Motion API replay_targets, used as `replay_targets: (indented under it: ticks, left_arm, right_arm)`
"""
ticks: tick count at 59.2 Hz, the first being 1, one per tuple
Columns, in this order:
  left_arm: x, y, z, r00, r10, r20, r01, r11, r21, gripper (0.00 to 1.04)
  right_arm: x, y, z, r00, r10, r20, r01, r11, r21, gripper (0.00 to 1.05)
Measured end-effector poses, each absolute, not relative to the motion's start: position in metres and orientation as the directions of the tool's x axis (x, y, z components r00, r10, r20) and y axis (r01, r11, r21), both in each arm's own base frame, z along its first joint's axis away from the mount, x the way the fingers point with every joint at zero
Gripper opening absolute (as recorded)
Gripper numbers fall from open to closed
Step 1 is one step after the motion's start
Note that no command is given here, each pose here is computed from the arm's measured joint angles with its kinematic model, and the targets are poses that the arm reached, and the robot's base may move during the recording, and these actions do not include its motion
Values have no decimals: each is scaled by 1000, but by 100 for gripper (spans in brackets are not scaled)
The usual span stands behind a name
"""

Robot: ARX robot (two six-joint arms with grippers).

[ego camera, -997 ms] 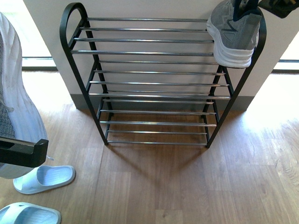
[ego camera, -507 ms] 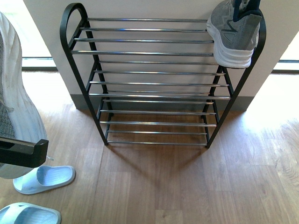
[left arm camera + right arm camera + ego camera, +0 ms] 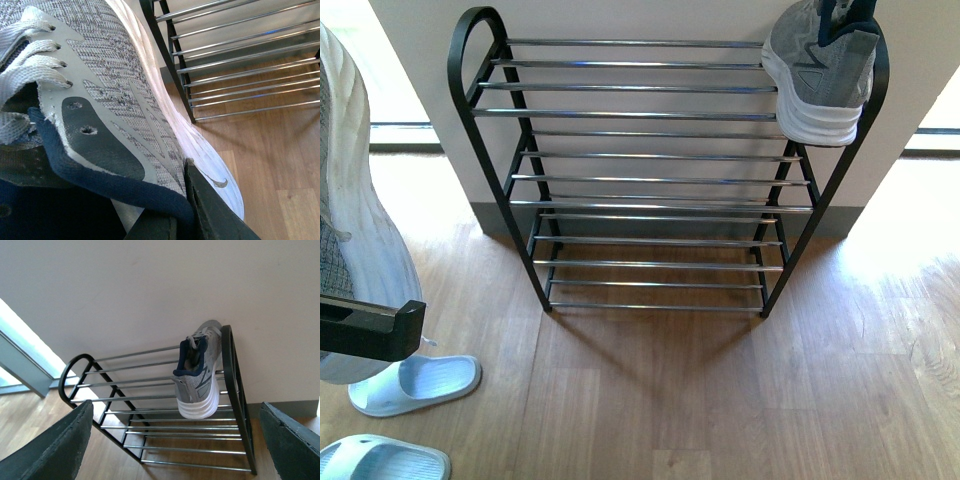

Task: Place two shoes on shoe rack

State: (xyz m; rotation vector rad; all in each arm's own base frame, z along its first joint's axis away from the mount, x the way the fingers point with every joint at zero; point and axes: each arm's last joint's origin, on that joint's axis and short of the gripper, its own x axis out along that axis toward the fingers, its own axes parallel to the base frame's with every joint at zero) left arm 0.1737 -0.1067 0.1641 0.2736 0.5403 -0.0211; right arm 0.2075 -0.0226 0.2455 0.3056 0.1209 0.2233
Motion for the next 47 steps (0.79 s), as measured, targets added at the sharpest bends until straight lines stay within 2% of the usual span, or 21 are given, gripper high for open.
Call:
replay_targets:
  ticks: [5, 8, 17, 20, 24, 32, 34, 47]
  left_arm:
    - [174, -107, 164, 858, 52, -511, 91, 963, 252, 2]
    - [174, -107, 164, 859, 54, -510, 90, 963, 253, 2]
    - [174, -107, 164, 858, 52, -511, 91, 963, 252, 2]
    - [174, -107, 164, 858, 51, -511, 92, 964, 251, 2]
    - [174, -107, 164, 858, 52, -511, 91, 963, 252, 2]
    - [174, -107, 164, 858, 53, -510, 91, 963, 252, 2]
    - [174, -107, 164, 858, 52, -511, 91, 963, 252, 2]
    - [174, -107, 164, 858, 52, -511, 91, 963, 252, 2]
  right_arm:
    - [201, -20, 241, 998, 64, -13, -62, 985, 161, 80]
    - [195, -19, 235, 1000, 12, 1, -12, 994, 106, 71]
    - [180, -15, 217, 1000, -7, -11, 7, 999, 37, 48]
    - [174, -12, 209, 1000, -5, -18, 5, 1000, 27, 36]
    - [169, -6, 205, 1000, -23, -14, 23, 1000, 20, 26]
    - [159, -1, 198, 1000, 4, -5, -4, 1000, 9, 4]
    - [157, -1, 196, 1000, 0, -6, 0, 1000, 4, 2]
    - [142, -1, 184, 1000, -3, -9, 3, 1000, 5, 2]
